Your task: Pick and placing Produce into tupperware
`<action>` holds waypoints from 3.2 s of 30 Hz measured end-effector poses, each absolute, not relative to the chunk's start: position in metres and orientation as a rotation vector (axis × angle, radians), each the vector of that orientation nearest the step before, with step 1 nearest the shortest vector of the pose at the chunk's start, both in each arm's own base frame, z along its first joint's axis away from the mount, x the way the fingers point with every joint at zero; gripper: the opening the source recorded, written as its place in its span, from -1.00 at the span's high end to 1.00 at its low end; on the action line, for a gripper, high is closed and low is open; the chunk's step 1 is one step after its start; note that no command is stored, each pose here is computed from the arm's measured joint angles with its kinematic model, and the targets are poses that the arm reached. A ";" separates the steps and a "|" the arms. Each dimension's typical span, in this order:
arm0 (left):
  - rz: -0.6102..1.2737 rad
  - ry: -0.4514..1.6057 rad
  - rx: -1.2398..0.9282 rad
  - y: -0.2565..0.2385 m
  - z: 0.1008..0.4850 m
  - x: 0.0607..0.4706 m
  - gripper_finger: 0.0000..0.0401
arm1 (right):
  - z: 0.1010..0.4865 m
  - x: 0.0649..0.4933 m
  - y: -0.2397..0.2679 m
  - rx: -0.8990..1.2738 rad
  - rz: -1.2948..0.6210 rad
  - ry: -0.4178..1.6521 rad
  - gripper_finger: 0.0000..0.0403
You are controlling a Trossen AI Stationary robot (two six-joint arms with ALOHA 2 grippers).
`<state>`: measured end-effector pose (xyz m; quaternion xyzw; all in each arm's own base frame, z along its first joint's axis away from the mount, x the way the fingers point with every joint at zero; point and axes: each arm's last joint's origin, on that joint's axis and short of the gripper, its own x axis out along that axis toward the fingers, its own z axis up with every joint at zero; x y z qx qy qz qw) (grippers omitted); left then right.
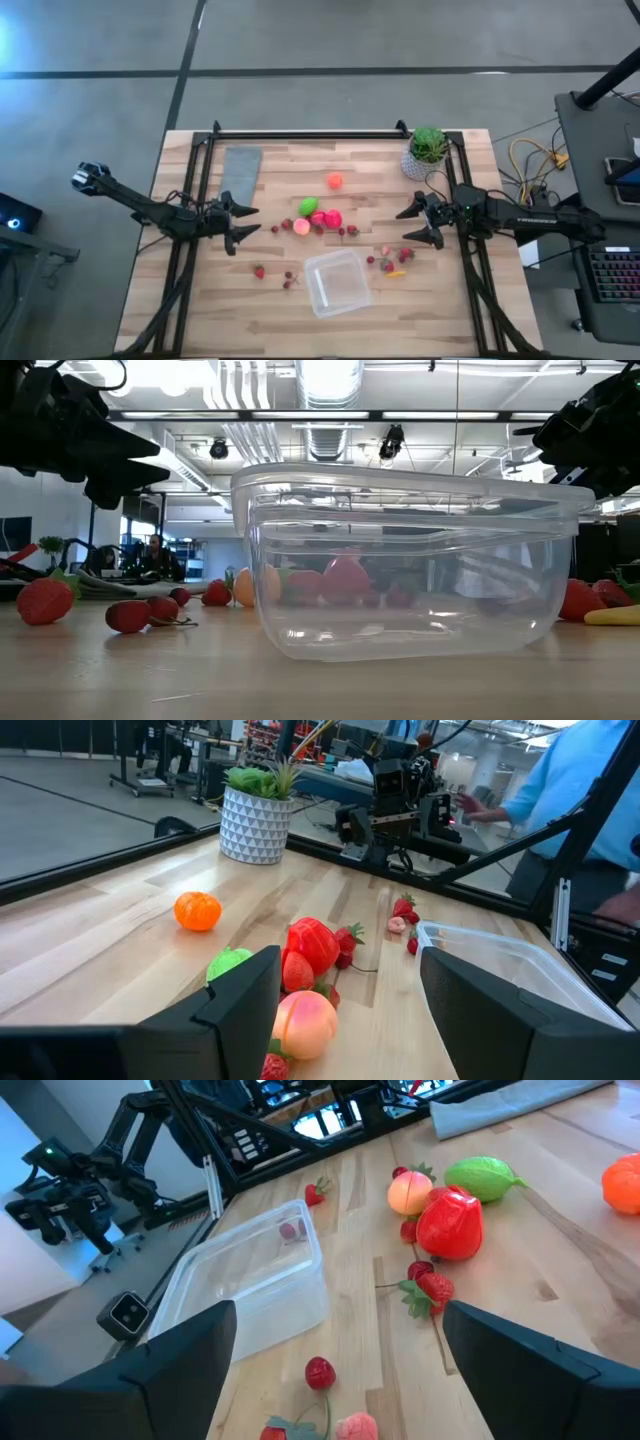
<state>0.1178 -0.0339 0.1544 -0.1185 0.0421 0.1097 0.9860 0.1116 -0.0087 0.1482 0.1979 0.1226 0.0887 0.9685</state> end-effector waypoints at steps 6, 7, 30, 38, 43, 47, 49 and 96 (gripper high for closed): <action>0.220 0.084 -0.238 -0.034 0.154 0.118 -0.14 | 0.148 0.112 -0.009 0.400 0.179 0.247 -0.73; 0.220 0.085 -0.238 -0.034 0.154 0.118 -0.14 | 0.148 0.112 -0.009 0.400 0.179 0.248 -0.73; 0.221 0.085 -0.238 -0.034 0.154 0.118 -0.14 | 0.148 0.112 -0.009 0.400 0.179 0.247 -0.73; 0.220 0.084 -0.238 -0.034 0.154 0.118 -0.14 | 0.148 0.112 -0.009 0.400 0.179 0.247 -0.73; 0.220 0.085 -0.238 -0.034 0.154 0.118 -0.14 | 0.148 0.112 -0.009 0.400 0.179 0.247 -0.73; 0.220 0.084 -0.238 -0.034 0.154 0.118 -0.14 | 0.148 0.112 -0.009 0.400 0.179 0.247 -0.73; 0.220 0.085 -0.238 -0.034 0.154 0.118 -0.14 | 0.148 0.112 -0.009 0.400 0.179 0.247 -0.73; 0.099 -0.398 -0.838 -0.031 0.203 0.112 -0.14 | 0.154 0.113 -0.012 0.167 0.099 0.164 -0.73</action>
